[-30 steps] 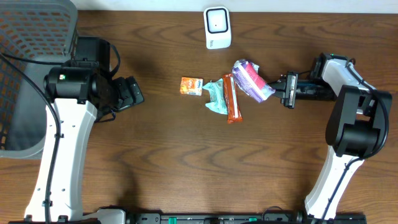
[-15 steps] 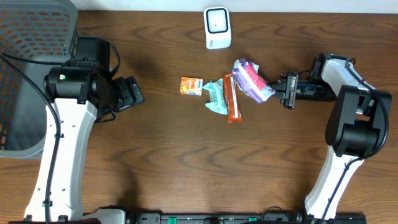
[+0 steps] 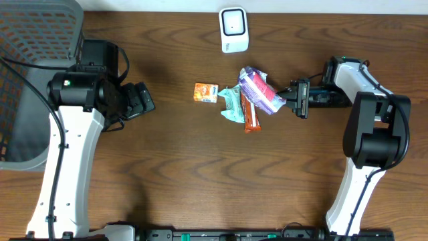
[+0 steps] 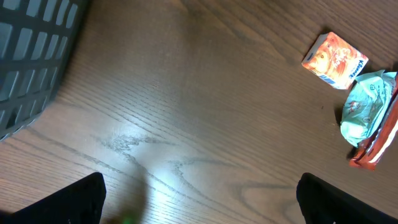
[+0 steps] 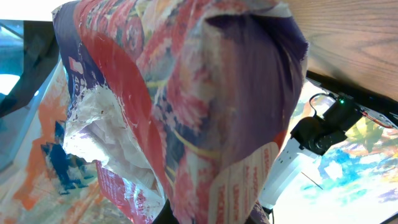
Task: Scan the item barcode
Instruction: 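Carry the purple pack to the scanner, barcode facing it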
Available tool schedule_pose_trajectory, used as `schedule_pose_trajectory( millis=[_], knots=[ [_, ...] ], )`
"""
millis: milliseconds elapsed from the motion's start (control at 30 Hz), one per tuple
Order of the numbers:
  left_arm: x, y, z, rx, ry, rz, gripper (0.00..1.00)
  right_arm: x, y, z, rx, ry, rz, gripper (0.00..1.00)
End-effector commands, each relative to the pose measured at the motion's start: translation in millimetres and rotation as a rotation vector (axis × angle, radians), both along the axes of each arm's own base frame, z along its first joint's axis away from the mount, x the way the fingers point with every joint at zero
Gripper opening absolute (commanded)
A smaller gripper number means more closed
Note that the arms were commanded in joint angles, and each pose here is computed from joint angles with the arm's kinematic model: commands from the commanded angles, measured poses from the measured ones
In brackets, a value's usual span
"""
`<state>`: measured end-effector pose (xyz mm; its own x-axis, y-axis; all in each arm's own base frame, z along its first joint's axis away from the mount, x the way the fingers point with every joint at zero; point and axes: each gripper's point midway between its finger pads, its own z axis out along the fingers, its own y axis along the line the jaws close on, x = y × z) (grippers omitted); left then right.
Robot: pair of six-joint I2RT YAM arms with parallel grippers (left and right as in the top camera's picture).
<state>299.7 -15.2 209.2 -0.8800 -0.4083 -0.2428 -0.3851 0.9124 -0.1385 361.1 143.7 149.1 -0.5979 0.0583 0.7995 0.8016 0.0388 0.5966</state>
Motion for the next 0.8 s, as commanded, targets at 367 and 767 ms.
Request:
schedule_pose_trajectory(
  millis=[367,767],
  knots=[
    [-0.6,2.4,-3.1,0.007,0.013,0.014,0.98,3.4,10.4,2.1,0.026,-0.023,0.003,0.02],
    [-0.6,2.4,-3.1,0.007,0.013,0.014,0.98,3.4,10.4,2.0,0.025,-0.024,0.004,0.01]
  ],
)
